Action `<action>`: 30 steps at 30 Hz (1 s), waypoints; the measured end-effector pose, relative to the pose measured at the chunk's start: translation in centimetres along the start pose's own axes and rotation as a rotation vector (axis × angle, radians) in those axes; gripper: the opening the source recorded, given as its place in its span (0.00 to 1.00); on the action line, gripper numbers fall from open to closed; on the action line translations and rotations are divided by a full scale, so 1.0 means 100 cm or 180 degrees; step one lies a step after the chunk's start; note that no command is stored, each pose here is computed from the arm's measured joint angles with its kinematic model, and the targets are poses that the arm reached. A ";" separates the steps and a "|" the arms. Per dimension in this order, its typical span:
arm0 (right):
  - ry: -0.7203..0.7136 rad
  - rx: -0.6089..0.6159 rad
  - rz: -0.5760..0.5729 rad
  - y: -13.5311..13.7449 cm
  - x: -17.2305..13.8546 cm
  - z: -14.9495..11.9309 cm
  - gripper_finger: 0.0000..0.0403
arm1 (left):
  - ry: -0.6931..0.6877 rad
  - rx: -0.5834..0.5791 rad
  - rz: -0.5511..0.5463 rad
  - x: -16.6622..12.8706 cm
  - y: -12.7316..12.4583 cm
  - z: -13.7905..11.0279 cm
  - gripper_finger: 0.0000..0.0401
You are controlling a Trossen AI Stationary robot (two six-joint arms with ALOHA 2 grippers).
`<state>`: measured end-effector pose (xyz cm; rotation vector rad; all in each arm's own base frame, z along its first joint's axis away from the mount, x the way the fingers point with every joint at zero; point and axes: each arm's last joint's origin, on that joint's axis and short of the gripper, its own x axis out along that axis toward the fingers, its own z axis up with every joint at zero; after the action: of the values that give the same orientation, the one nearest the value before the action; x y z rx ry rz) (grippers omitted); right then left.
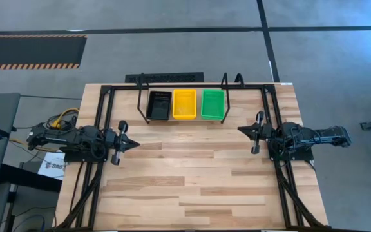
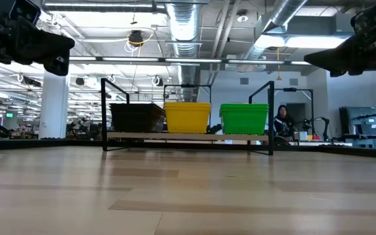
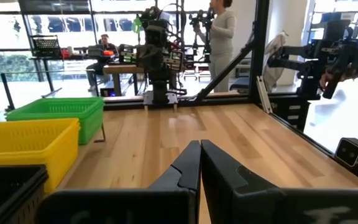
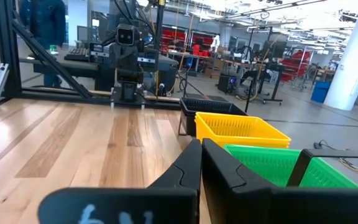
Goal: Stack baskets on shelf by color
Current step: Return to Home Position
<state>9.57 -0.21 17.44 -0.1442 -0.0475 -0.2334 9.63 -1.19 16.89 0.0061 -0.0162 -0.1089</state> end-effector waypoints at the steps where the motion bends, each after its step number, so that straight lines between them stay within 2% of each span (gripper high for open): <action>1: 0.0000 0.0000 0.0000 0.000 0.000 0.000 0.08 | 0.0002 -0.0018 0.0001 0.000 0.000 0.000 0.00; 30: 0.0003 0.0000 -0.0002 0.000 0.000 0.000 0.08 | 0.0006 -0.0047 0.0006 0.000 0.000 0.001 0.00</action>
<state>9.56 -0.22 17.44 -0.1440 -0.0468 -0.2341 9.61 -1.19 16.95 -0.0085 -0.0135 -0.1071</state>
